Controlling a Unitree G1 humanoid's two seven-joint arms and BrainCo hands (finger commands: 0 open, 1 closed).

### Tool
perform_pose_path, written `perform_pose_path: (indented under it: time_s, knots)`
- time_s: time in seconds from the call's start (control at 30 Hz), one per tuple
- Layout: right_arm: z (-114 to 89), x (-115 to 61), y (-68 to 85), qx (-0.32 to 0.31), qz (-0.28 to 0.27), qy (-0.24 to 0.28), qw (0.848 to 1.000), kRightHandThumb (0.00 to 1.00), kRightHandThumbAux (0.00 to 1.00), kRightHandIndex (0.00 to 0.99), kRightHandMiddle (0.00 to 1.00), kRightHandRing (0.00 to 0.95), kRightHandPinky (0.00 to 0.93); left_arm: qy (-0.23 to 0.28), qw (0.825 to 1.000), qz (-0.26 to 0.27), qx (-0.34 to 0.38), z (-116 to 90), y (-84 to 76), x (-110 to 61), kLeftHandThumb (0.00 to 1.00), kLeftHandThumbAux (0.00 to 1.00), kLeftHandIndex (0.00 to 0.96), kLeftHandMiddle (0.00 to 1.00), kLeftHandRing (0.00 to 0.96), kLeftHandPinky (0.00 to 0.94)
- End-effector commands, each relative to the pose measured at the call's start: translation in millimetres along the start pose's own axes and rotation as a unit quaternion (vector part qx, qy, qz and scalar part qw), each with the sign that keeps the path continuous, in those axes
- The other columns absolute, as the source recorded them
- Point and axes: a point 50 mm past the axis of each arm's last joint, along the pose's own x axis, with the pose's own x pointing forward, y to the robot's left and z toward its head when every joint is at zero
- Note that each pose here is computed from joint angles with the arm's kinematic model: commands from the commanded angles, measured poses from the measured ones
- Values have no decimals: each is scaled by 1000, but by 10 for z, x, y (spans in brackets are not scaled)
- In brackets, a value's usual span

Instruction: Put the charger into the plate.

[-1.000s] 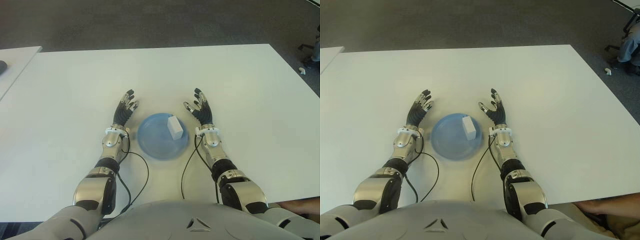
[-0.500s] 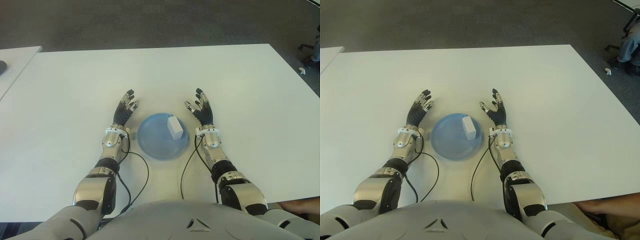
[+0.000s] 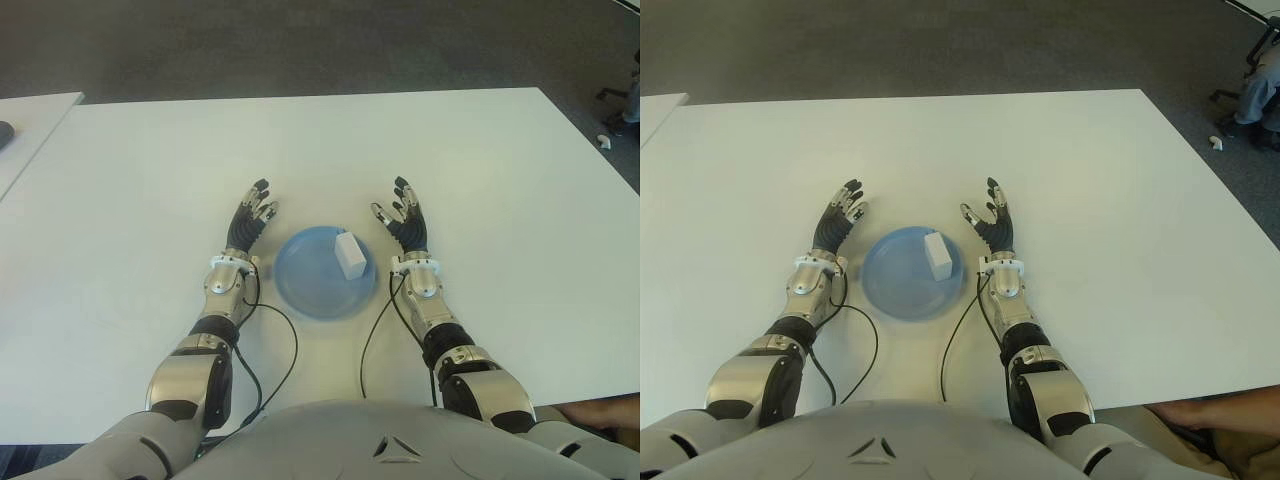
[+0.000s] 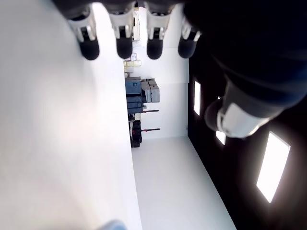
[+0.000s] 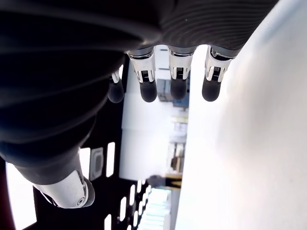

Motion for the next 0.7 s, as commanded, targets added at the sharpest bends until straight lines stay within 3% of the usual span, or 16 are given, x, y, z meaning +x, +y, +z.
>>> perform_pose_path:
  time_s: [0.03, 0.7]
  knots:
    - [-489, -449, -15, -18, 0, 128, 992, 9, 707, 9, 1, 0, 30, 116, 993, -3, -22, -442, -50, -344, 0, 577, 0, 0, 0, 0]
    - [-483, -461, -3, -12, -4, 128, 992, 39, 710, 18, 6, 1, 38, 111, 994, -6, -25, -431, -65, -334, 0, 581, 0, 0, 0, 0]
